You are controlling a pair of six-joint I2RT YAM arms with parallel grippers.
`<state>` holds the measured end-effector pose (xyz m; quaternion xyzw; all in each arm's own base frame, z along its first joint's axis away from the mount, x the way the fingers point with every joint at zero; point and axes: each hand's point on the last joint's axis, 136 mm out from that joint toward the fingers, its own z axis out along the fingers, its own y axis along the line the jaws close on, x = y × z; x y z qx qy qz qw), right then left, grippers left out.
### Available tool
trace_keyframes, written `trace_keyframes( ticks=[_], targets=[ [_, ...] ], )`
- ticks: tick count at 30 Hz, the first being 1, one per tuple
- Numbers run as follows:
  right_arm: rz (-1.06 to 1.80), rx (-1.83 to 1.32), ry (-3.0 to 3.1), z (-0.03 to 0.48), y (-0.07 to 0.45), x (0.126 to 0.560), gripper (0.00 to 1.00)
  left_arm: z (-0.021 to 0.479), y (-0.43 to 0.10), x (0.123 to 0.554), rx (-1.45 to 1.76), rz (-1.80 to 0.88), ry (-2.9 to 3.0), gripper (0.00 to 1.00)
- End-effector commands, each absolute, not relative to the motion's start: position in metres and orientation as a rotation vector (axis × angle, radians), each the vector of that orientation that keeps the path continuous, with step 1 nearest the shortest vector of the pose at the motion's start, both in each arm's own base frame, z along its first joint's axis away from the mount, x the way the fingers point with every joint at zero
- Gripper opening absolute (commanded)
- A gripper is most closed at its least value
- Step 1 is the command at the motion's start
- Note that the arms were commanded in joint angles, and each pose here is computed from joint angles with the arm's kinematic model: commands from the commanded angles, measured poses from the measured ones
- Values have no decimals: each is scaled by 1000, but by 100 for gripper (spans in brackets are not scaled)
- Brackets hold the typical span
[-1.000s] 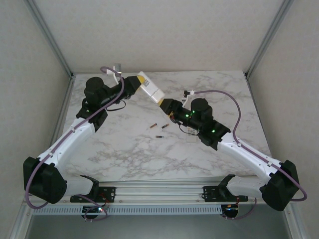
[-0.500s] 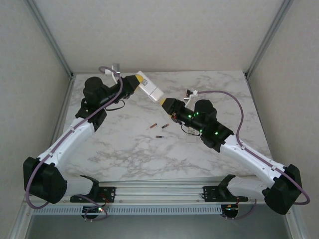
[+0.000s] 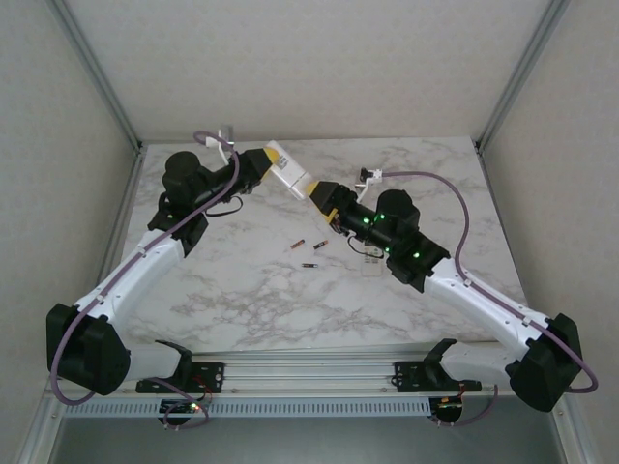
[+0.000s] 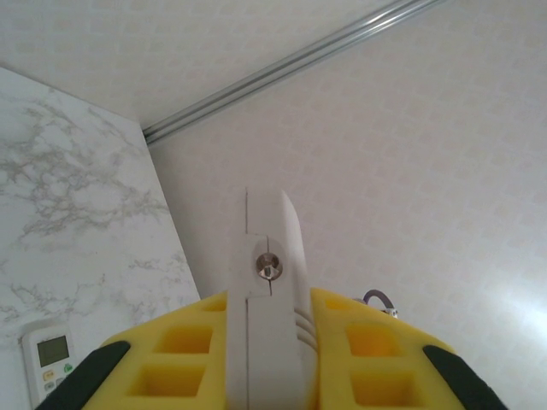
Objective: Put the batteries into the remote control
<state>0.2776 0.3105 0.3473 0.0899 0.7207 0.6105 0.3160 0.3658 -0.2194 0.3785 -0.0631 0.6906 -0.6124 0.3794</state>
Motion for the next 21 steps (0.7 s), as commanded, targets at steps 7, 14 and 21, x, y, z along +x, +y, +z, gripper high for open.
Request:
trace_keyframes(
  ticks=[7, 14, 21],
  targets=[
    [1603, 261, 1955, 355, 326, 291, 70, 384, -223, 357, -53, -1474, 1764, 0],
    [1519, 309, 2058, 336, 325, 296, 65, 386, -231, 349, 32, -1390, 1776, 0],
    [1480, 335, 2118, 323, 326, 297, 57, 384, -234, 348, 85, -1296, 1798, 0]
  ],
)
